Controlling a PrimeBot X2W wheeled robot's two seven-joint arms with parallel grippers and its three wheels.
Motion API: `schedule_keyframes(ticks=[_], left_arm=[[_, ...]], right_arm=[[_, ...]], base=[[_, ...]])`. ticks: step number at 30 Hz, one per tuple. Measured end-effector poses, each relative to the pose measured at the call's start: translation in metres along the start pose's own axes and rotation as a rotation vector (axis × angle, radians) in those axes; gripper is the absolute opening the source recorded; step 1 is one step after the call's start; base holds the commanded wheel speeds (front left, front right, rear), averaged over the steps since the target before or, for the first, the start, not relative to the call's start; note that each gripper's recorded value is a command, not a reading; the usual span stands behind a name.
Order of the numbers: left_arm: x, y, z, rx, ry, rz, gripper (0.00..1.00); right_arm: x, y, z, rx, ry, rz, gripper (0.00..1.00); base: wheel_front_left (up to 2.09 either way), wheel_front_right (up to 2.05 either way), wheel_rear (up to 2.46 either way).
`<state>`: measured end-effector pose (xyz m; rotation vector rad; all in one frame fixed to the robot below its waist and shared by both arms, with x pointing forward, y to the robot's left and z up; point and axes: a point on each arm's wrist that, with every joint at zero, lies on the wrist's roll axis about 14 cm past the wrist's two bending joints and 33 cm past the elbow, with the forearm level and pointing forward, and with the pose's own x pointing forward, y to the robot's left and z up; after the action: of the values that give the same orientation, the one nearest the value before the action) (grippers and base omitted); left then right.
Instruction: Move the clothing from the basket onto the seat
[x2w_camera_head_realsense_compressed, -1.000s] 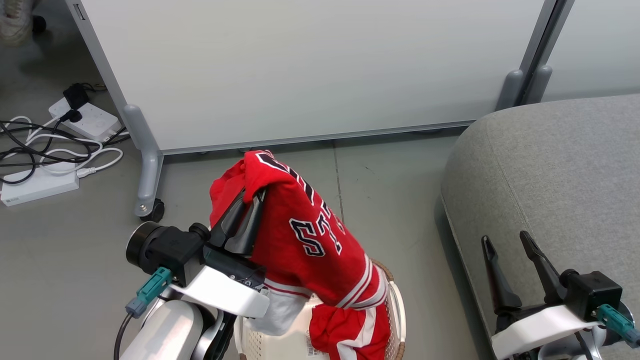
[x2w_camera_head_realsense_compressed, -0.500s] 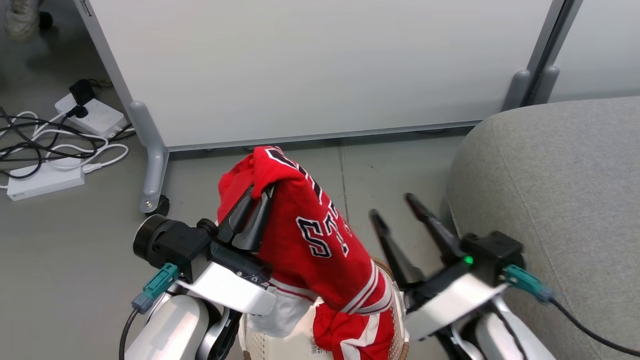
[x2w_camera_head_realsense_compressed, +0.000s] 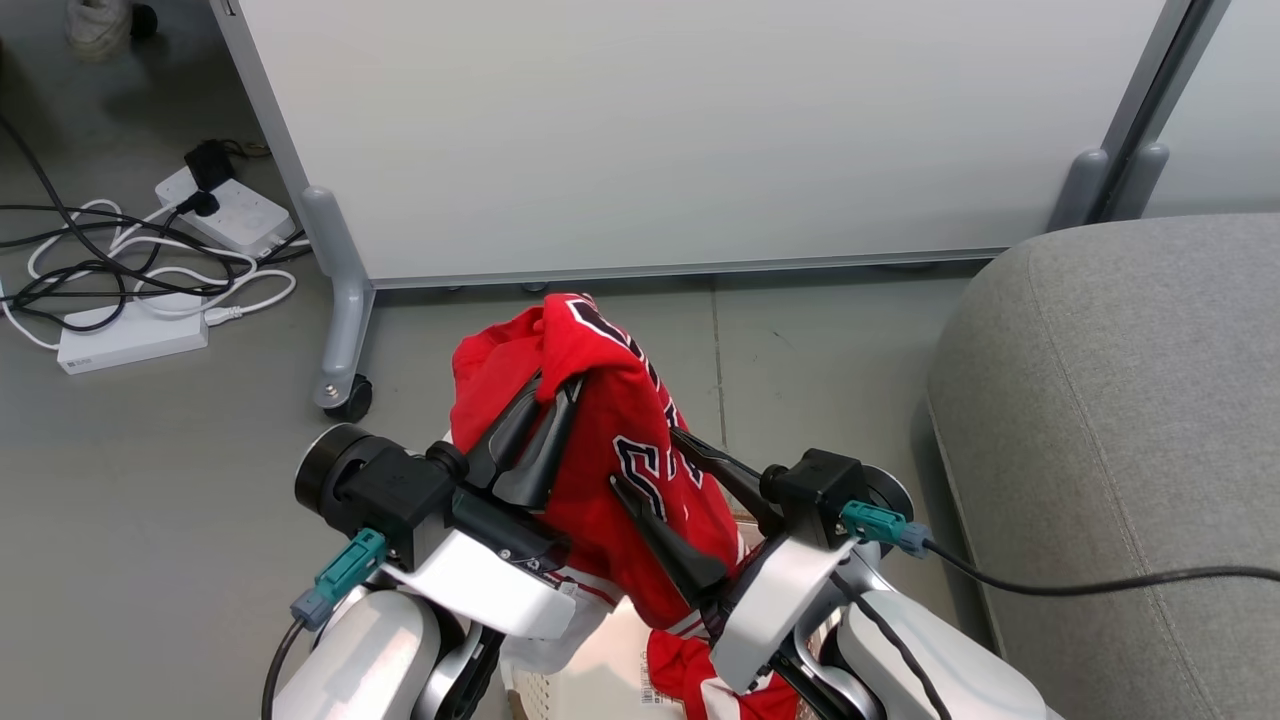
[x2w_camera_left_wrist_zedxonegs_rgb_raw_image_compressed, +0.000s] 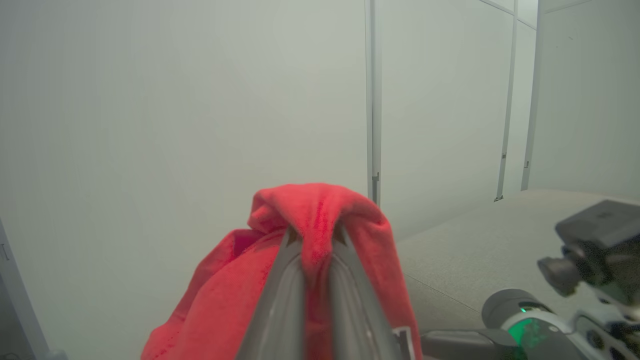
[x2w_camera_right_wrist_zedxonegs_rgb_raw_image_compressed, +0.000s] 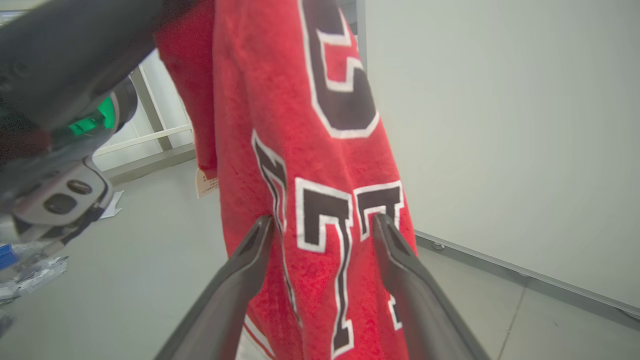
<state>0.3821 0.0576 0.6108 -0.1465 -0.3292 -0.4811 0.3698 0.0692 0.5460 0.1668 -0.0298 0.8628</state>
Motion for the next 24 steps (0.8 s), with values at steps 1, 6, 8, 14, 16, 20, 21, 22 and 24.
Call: schedule_keyframes(ticks=[1,6,8,14,16,20,21,22,24], left_arm=[[0.000,0.000,0.000,0.000,0.000,-0.001,0.00],[-0.001,0.000,0.000,0.000,0.000,0.000,0.00],[-0.001,0.000,0.000,0.000,0.000,0.001,0.00],[0.002,0.000,-0.001,-0.012,-0.001,0.000,1.00],[0.004,-0.002,-0.001,-0.014,-0.003,-0.008,1.00],[0.007,-0.013,-0.006,-0.023,0.008,-0.048,1.00],[0.008,-0.016,-0.009,-0.022,0.019,-0.064,1.00],[0.008,-0.021,-0.012,-0.023,0.030,-0.083,1.00],[0.006,-0.029,-0.022,-0.033,0.066,-0.118,1.00]], right_arm=[[0.001,0.000,-0.002,0.002,0.010,0.004,1.00],[0.007,0.005,-0.013,0.022,0.054,0.034,0.00],[0.008,0.005,-0.014,0.029,0.056,0.038,0.00],[0.008,-0.004,-0.007,0.063,0.025,0.009,0.00],[0.007,-0.014,-0.002,0.078,0.008,-0.023,0.00],[0.003,-0.040,0.019,0.091,-0.058,-0.103,0.00],[0.002,-0.049,0.025,0.089,-0.078,-0.126,0.00],[0.000,-0.058,0.030,0.085,-0.095,-0.152,0.00],[-0.006,-0.073,0.036,0.078,-0.115,-0.199,0.00]], base=[[0.00,0.00,0.00],[0.00,0.00,0.00],[0.00,0.00,0.00],[0.00,0.00,0.00],[0.00,0.00,0.00],[0.00,0.00,0.00],[0.00,0.00,0.00],[0.00,0.00,0.00],[0.00,0.00,0.00]])
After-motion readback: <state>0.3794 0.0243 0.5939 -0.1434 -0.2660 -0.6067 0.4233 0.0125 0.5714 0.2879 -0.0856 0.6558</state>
